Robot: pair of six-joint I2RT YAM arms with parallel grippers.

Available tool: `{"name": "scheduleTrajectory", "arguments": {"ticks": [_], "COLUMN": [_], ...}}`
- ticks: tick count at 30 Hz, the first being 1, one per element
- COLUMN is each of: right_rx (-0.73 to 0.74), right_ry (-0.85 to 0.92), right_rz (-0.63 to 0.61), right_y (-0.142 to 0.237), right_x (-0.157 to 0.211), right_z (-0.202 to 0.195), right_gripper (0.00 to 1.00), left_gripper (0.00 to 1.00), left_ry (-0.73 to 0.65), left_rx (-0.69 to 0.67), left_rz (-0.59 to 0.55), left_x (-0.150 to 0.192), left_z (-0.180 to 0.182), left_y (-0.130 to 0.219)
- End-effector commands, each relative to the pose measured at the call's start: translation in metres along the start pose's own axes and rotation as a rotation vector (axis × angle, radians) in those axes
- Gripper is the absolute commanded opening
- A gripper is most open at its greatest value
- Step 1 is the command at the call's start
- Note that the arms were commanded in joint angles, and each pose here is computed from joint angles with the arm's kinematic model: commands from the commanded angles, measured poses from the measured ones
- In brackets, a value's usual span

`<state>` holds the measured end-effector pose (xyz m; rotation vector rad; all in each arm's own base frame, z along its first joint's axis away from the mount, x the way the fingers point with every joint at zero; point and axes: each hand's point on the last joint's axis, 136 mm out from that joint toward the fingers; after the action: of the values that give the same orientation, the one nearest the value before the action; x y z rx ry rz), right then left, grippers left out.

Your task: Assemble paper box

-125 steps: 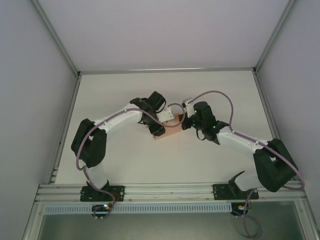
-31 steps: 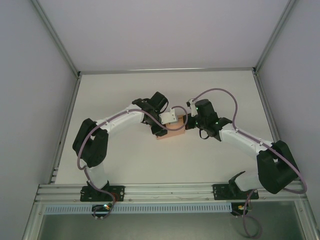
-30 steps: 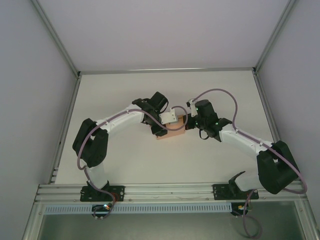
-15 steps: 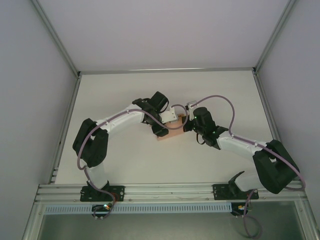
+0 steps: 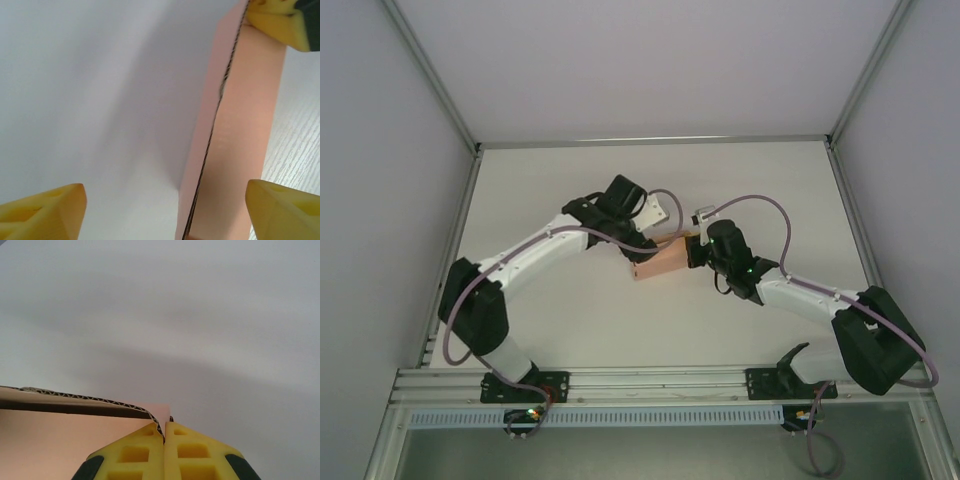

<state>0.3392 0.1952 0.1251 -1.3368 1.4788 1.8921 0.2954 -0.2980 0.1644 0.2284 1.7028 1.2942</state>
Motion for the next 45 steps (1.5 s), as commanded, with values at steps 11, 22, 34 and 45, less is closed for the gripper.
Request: {"name": "scheduleTrajectory", "arguments": {"ticks": [11,22,34,45], "right_rx": [0.001,0.0,0.08,0.147], "right_ry": [0.055,0.058,0.054,0.012], "right_rz": [0.294,0.3,0.304,0.247], "right_y": [0.005,0.006,0.01,0.019], "right_x": [0.079,0.08,0.078,0.073], "right_z": [0.003,0.004,-0.004,-0.005], "right_gripper": [0.0,0.0,0.0,0.0], "left_gripper": [0.36,0.11,0.0,0.0], "left_ry": [0.268,0.283,0.765,1.018], "left_rx": [-0.057,-0.116,-0.167,-0.256], "left_rz": [0.012,0.139,0.095,0.014], "left_x": [0.031,0.044,0.028,0.051], "left_z": [0.001,0.003,0.006,0.011], "left_y": [0.015,0.002,-0.006,-0.018]}}
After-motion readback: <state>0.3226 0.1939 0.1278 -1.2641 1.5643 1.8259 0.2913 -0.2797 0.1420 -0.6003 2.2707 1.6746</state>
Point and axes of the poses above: each hand's point on the last joint's axis, 136 mm out from that joint toward the fingers, its own y axis back along the fingers, its own z axis along the line the jaws close on, x = y × z, and after that the axes turned 11 degrees about y, right-handed
